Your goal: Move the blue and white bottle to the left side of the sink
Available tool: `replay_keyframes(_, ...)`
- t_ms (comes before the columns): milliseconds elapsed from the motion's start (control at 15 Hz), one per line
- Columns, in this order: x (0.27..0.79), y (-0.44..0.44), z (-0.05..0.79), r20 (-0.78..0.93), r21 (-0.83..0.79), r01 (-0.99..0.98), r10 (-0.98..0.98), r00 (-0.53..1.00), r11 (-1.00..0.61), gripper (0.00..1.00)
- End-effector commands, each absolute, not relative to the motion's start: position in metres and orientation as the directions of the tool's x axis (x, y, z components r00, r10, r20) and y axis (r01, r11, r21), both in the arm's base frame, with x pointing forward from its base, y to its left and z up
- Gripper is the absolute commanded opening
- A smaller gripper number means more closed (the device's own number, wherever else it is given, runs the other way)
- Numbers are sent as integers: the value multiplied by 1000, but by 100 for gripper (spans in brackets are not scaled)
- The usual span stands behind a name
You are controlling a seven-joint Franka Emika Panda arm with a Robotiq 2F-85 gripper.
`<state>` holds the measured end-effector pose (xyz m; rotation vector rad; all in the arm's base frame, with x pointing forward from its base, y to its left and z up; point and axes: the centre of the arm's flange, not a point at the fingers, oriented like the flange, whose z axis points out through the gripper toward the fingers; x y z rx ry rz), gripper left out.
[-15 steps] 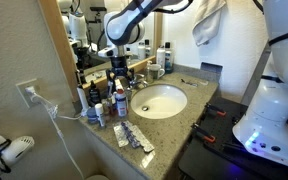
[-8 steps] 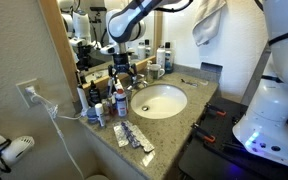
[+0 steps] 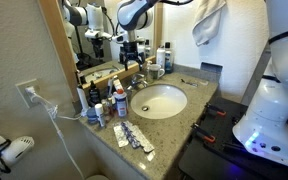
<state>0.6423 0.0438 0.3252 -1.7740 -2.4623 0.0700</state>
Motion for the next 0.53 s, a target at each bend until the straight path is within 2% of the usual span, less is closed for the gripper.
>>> replay_keyframes(0, 630, 11, 349, 44, -113, 969, 975, -216, 219, 100)
replay_keyframes(467, 615, -61, 371, 24, -113, 993, 1000, -18, 21, 100)
